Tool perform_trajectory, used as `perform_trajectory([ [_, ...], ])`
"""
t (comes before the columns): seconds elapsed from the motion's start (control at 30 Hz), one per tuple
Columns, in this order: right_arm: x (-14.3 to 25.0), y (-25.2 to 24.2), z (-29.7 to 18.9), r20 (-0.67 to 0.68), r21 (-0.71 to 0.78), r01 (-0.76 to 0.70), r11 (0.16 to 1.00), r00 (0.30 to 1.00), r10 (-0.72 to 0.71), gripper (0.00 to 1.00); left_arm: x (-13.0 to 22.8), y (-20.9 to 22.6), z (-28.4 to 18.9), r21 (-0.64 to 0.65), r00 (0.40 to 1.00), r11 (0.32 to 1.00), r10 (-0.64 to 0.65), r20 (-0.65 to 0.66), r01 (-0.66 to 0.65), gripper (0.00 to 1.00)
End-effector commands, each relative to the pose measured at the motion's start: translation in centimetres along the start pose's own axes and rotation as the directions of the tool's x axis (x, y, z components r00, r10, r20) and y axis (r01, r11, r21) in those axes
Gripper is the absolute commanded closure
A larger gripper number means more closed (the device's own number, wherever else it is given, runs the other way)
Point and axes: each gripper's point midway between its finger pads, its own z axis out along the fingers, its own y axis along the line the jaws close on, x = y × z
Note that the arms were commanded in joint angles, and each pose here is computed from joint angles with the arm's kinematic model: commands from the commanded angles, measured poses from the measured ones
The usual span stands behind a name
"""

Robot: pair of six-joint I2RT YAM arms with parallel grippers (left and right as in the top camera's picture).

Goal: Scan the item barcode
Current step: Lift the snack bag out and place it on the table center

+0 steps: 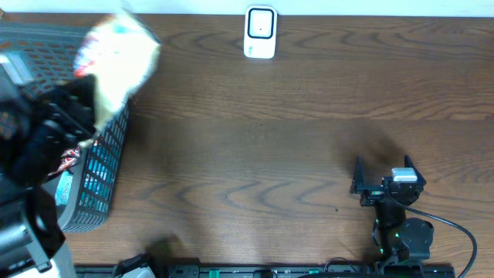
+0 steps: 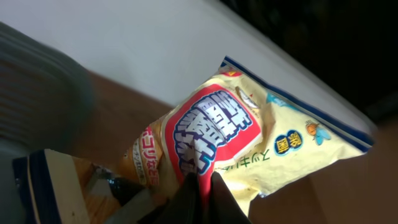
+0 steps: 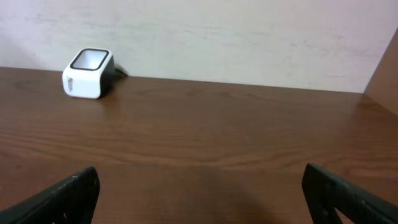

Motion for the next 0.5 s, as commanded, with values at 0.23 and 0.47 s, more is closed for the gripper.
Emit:
perform_trajectory([
  [0.23, 0.1, 0.3, 0.0, -0.004, -0.012, 0.009, 1.0, 1.0, -0.009, 0.01, 10.8, -1.7, 5.8, 0.091, 0.938, 0.995, 0.071, -0.34, -0.042, 0.93],
  [0.47, 0.1, 0.3, 0.0, -0.004, -0.012, 0.009, 1.0, 1.0, -0.009, 0.01, 20.5, -2.5, 11.3, 0.12, 0.829, 0.975, 0.223, -0.514, -0.188, 0.93],
])
